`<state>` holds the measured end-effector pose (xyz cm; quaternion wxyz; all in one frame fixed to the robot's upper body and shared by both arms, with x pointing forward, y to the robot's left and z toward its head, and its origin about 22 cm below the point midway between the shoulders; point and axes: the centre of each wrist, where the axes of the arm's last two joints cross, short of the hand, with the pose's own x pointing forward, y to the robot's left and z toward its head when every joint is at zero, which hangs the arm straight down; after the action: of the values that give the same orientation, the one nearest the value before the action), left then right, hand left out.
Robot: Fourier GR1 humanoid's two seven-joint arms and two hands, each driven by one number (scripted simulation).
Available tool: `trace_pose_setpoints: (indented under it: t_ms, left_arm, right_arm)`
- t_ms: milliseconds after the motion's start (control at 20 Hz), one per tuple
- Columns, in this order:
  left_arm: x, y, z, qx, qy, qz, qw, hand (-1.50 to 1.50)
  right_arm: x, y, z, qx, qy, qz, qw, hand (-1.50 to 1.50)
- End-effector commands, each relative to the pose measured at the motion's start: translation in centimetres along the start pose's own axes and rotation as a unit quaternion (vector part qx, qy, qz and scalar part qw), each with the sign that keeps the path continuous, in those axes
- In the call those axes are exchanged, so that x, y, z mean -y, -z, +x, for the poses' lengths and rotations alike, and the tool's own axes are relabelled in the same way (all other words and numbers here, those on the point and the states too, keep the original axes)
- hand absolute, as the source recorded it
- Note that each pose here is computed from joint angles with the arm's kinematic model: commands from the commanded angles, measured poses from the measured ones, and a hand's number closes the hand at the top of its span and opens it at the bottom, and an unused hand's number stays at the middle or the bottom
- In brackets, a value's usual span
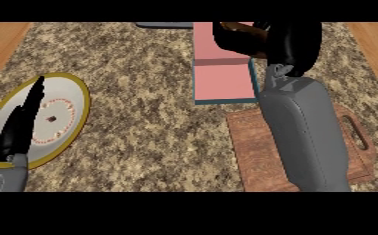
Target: Pick the sweet potato from the cutting board and place it in the cardboard box
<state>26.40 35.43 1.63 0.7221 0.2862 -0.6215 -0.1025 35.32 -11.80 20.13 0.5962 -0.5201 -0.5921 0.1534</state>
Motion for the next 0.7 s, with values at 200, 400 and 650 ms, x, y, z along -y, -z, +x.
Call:
trace_pose_setpoints:
  t_ms: [200, 400, 650]
  left_arm:
    - [1.0, 0.7, 1.1, 0.007, -0.001, -0.005, 1.0, 0.0]
    - [-0.7, 0.6, 0.0, 0.004, -0.007, -0.003, 1.0, 0.0]
    - [1.5, 0.8, 1.7, 0.023, -0.003, -0.011, 0.9997, 0.0]
  right_arm:
    - [-5.9, 4.5, 0.6, -0.032, 0.034, 0.022, 0.999, 1.5]
    - [-7.0, 7.2, -0.9, -0.038, 0.032, 0.031, 0.998, 1.5]
    - [-8.1, 8.8, -1.1, -0.093, 0.002, 0.01, 0.996, 1.5]
